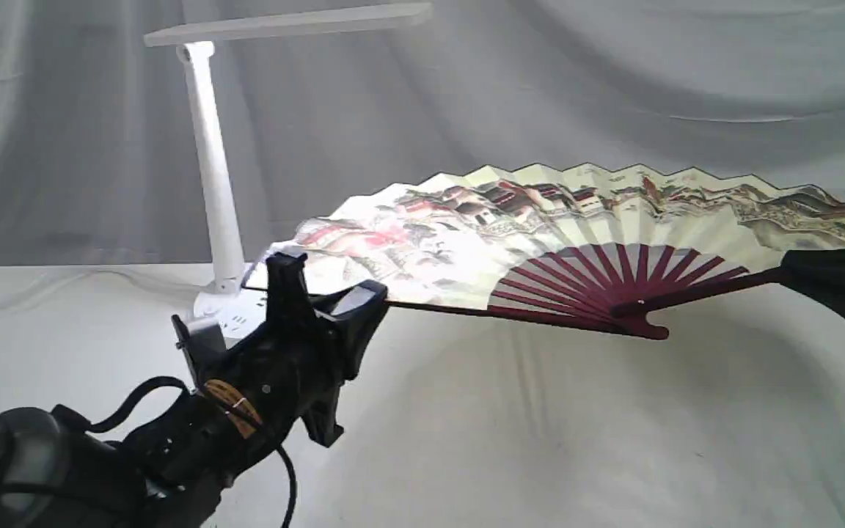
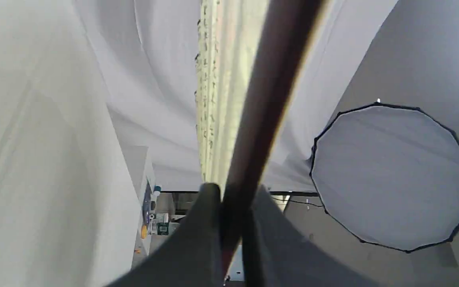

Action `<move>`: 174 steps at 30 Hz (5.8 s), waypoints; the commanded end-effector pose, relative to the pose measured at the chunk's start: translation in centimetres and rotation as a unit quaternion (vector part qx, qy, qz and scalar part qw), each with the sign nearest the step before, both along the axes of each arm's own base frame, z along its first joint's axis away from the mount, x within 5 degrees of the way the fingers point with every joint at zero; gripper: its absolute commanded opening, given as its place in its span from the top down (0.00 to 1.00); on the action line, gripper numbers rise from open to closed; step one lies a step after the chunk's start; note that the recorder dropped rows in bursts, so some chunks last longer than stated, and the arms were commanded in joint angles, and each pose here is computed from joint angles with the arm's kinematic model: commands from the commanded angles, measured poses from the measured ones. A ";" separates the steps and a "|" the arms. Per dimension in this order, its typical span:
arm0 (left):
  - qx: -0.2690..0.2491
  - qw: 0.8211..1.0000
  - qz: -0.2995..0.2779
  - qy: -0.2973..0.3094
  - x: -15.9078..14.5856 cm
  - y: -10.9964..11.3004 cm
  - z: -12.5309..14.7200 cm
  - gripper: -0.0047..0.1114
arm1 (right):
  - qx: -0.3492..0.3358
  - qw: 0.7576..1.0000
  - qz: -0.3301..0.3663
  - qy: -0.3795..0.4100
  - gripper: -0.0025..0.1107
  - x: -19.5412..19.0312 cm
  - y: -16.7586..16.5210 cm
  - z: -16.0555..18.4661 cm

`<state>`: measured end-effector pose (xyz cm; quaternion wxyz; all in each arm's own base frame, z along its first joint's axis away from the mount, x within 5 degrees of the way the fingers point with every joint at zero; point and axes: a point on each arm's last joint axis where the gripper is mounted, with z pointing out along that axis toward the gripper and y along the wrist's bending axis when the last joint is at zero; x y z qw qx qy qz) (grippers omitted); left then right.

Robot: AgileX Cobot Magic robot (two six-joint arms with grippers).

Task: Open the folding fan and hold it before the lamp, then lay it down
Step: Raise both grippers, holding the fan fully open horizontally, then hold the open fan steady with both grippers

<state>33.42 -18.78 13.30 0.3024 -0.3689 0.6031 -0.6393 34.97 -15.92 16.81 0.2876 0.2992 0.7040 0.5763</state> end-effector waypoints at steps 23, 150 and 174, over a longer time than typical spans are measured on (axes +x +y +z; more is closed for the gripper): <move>-0.089 0.983 0.156 -0.046 0.7 9.3 5.3 0.96 | -0.030 0.997 0.051 -0.051 0.98 4.0 8.0 0.7; -0.238 0.956 0.166 -0.048 -0.9 13.9 9.8 0.96 | -0.028 0.989 0.076 -0.120 0.98 1.8 11.6 10.9; -0.227 0.953 0.191 -0.057 -0.8 14.3 9.7 0.96 | -0.043 0.992 0.051 -0.107 0.98 2.2 11.2 10.5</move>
